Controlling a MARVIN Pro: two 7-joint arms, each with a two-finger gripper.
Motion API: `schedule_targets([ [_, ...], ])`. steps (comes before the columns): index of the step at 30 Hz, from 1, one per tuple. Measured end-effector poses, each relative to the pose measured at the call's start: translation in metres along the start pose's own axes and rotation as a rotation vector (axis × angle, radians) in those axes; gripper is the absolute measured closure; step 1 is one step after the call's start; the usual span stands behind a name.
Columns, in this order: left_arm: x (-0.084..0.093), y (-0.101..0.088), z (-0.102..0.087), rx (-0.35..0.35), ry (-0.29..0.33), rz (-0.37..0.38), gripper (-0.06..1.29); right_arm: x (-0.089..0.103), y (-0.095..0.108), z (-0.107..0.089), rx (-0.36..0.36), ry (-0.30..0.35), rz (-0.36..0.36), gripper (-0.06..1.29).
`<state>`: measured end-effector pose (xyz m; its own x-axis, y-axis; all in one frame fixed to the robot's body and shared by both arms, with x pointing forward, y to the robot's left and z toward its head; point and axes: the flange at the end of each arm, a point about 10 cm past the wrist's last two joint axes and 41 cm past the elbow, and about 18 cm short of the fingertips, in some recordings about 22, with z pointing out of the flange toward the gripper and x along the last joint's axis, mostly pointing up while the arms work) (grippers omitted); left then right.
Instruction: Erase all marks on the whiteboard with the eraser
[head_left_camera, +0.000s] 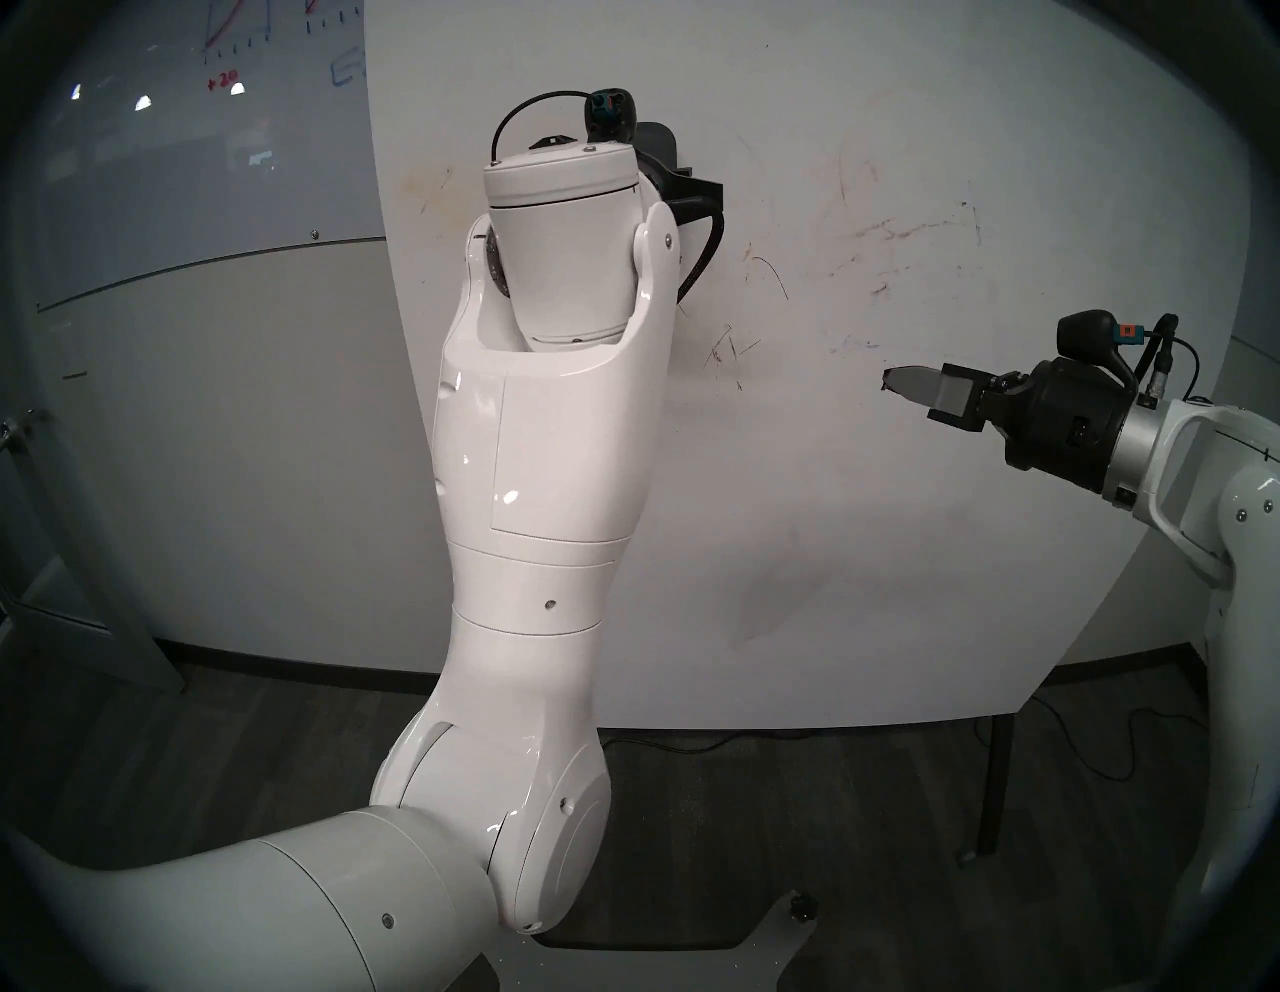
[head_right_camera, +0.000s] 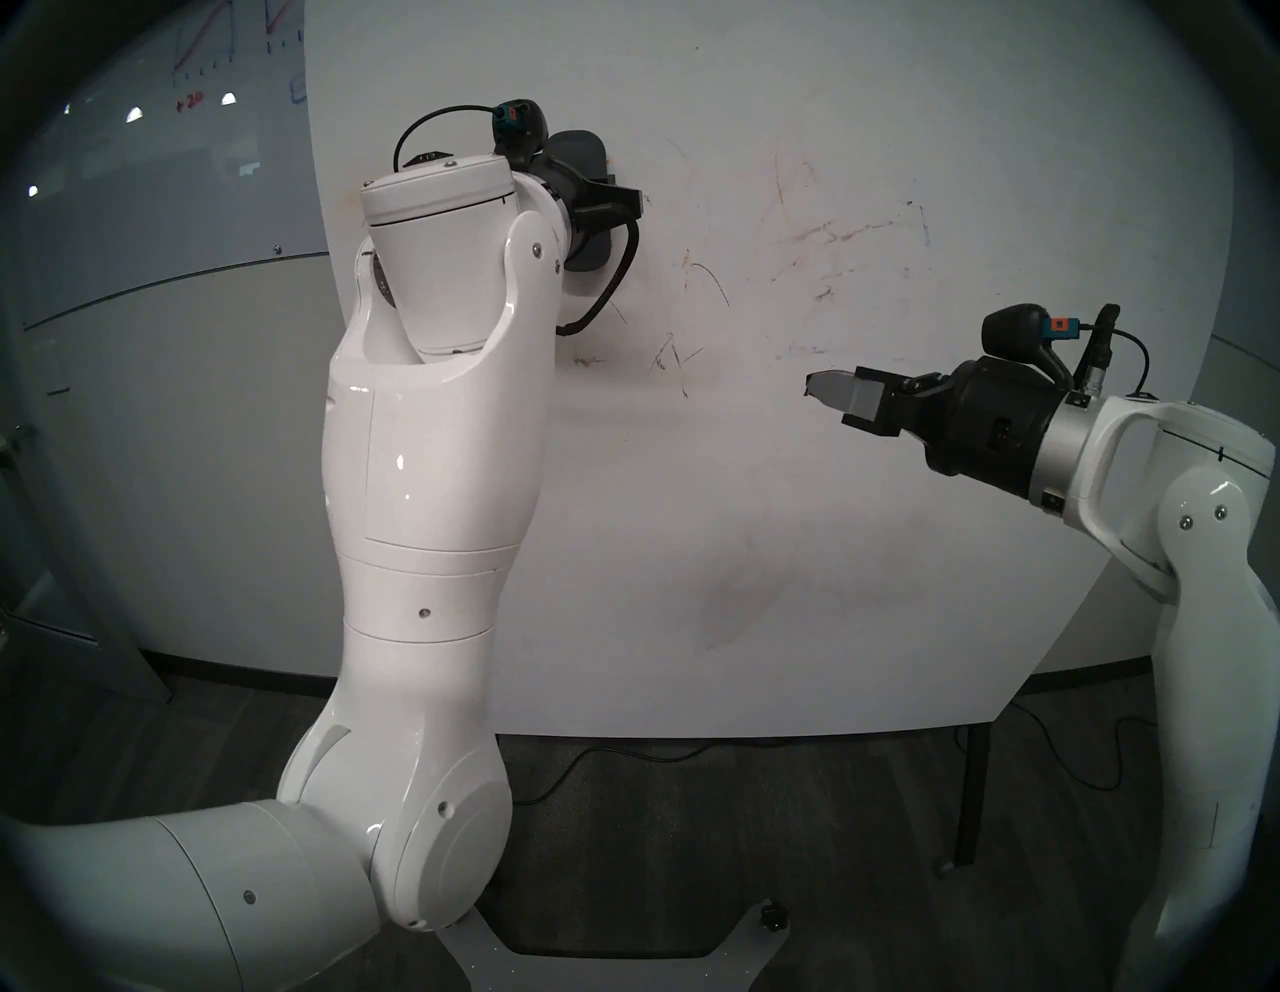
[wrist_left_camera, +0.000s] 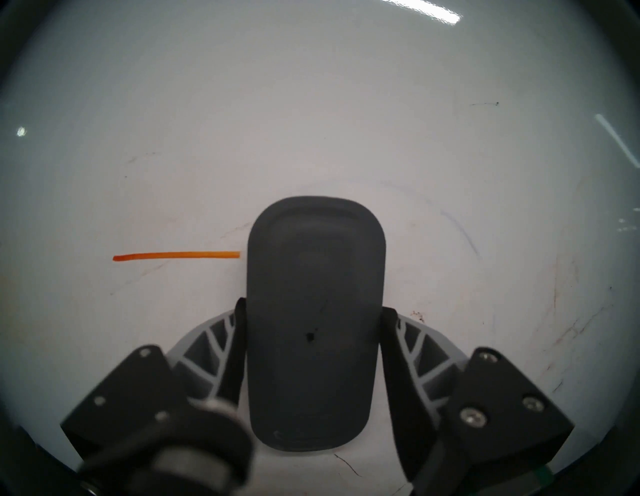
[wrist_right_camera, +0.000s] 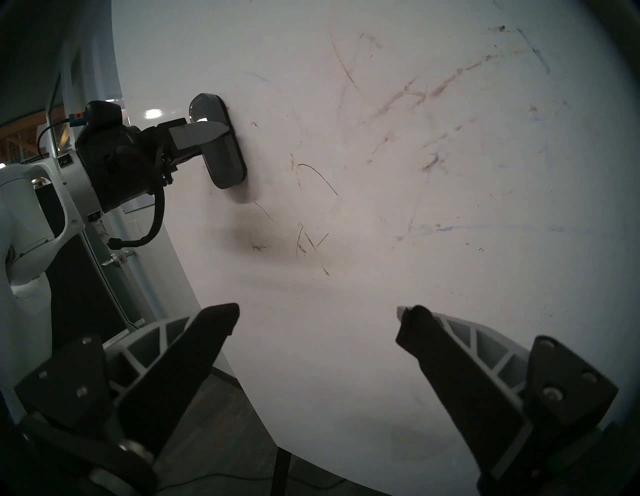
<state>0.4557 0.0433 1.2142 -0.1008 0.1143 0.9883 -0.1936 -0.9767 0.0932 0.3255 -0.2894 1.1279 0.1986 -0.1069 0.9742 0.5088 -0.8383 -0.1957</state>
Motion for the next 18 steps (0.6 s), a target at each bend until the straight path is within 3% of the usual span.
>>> schedule_targets([
  [10,-0.002,0.024,-0.005,-0.059,-0.020,0.013,0.59,0.000,0.000,0.000,0.000,0.000,0.000,0.00],
  [18,0.000,0.011,-0.003,-0.017,-0.016,0.000,0.59,0.000,0.000,0.000,0.000,0.000,0.000,0.00],
])
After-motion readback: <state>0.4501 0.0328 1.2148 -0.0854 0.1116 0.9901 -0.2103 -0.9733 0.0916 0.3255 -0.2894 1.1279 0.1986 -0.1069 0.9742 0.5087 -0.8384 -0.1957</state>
